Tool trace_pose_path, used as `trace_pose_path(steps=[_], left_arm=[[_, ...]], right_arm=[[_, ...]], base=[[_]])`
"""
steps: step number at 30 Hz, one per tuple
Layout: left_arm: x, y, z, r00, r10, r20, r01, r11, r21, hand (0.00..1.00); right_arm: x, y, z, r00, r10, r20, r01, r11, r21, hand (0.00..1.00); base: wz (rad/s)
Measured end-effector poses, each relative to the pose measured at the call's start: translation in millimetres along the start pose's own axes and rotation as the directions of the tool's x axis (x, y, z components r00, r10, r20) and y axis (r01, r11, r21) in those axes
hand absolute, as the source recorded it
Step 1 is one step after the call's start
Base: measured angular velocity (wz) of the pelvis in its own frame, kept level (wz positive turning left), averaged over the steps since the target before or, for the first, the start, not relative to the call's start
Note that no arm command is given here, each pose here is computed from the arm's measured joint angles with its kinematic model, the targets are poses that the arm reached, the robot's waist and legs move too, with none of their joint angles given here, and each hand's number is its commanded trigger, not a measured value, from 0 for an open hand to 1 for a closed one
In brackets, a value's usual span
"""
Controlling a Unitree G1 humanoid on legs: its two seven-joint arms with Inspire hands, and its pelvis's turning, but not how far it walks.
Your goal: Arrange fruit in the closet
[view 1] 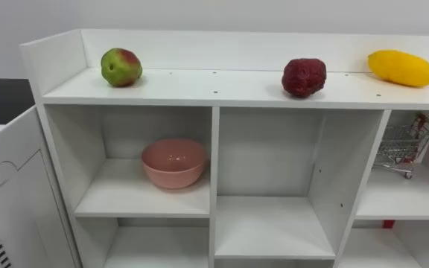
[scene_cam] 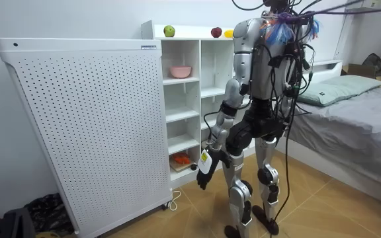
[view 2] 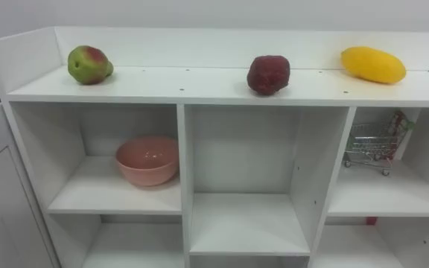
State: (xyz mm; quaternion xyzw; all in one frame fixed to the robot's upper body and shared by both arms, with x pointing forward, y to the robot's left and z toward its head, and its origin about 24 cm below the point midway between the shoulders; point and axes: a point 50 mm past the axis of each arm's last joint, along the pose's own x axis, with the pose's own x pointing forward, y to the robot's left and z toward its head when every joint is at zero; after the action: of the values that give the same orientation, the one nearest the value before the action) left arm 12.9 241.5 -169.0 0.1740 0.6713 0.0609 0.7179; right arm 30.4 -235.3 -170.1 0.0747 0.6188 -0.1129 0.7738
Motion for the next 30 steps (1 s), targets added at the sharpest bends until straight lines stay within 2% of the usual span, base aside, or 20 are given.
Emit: trace_pose_path(steps=[8,14,20,23,26,30], left_arm=[[0.0,0.0,0,1.000,0.000,0.001,0.000,1.000,0.000,0.00],[0.0,-0.5,2,1.000,-0.003,0.007,0.003,1.000,-0.025,0.00],[-0.5,2.6,13,0.997,0.010,0.071,-0.007,0.999,-0.054,0.00],[-0.6,3.5,22,0.993,0.014,0.113,-0.003,0.996,-0.090,0.00],[-0.5,5.4,29,0.990,0.017,0.141,-0.002,0.995,-0.103,0.00],[-0.9,5.4,38,0.985,0.005,0.175,0.013,0.995,-0.102,0.00]], right_arm=[[0,0,0,1.000,-0.001,0.001,0.001,1.000,0.001,0.00],[0,-1,0,0.999,-0.032,0.001,0.032,0.998,0.052,0.00],[1,-2,13,0.997,-0.058,0.047,0.054,0.996,0.073,0.00],[0,-2,35,0.987,-0.082,0.137,0.074,0.995,0.067,0.00],[-6,2,74,0.951,-0.090,0.296,0.078,0.996,0.051,0.00],[-24,12,132,0.851,-0.109,0.513,0.093,0.994,0.056,0.00]], base=[[0.00],[0.00],[-0.01],[-0.05],[-0.14],[-0.07]])
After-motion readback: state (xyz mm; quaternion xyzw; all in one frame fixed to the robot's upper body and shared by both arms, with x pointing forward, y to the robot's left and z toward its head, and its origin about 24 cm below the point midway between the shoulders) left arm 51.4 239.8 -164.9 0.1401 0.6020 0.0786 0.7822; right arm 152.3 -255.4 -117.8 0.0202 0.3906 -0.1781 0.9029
